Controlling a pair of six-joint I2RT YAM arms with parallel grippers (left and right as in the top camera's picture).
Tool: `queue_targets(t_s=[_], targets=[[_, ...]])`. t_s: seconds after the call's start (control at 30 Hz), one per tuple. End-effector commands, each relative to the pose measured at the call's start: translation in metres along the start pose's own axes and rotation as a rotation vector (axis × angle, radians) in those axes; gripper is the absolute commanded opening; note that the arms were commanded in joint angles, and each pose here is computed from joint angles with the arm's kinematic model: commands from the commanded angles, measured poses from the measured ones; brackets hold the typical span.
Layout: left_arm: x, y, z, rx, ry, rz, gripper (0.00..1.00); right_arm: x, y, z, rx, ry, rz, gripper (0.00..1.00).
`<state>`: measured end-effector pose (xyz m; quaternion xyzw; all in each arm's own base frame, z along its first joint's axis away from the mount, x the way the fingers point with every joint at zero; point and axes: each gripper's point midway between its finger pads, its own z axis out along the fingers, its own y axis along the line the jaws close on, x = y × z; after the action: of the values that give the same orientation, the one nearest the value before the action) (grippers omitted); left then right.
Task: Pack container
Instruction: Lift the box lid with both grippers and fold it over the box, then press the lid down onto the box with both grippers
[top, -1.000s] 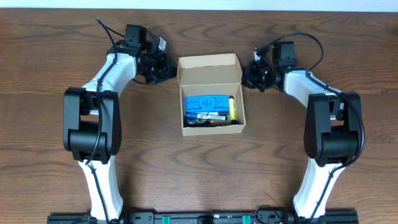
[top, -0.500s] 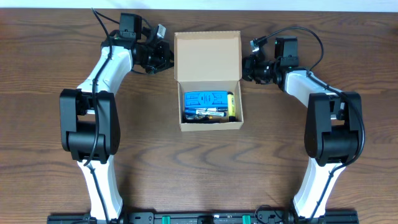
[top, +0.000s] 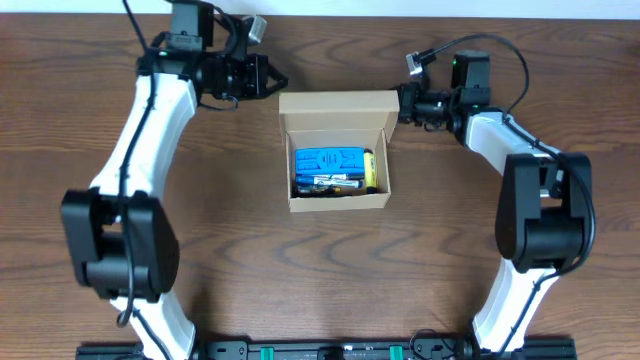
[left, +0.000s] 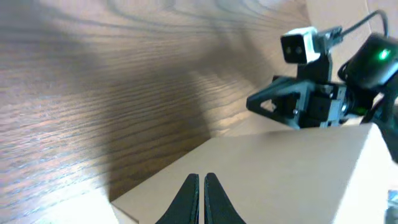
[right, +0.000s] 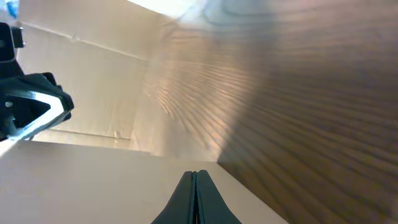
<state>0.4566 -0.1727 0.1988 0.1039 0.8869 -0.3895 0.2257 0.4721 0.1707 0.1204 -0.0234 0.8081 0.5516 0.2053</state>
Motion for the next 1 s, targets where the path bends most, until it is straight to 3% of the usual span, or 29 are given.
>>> queue_targets(t_s=[0.0,0.17,0.4,0.63,0.77,0.97], targets=[[0.002,-0.008,-0.009,-0.022,0.006,0.108,0.05,-0.008,0.041,-0.015,-0.046,-0.017,-0.124,0.02],[0.035,-0.008,-0.011,-0.059,0.13,0.105,0.05,0.012,0.063,-0.024,0.009,0.031,-0.166,0.02],[0.09,-0.017,-0.003,-0.116,0.345,0.12,0.06,0.066,0.063,-0.036,0.269,0.172,-0.183,0.01],[0.132,-0.029,-0.002,-0.184,0.52,0.116,0.06,0.09,0.074,-0.067,0.469,0.207,-0.2,0.01],[0.149,-0.031,0.007,-0.243,0.574,0.135,0.06,0.11,0.064,-0.077,0.58,0.272,-0.183,0.02],[0.171,-0.027,0.023,-0.271,0.609,0.12,0.06,0.14,0.042,-0.064,0.584,0.325,-0.153,0.01]])
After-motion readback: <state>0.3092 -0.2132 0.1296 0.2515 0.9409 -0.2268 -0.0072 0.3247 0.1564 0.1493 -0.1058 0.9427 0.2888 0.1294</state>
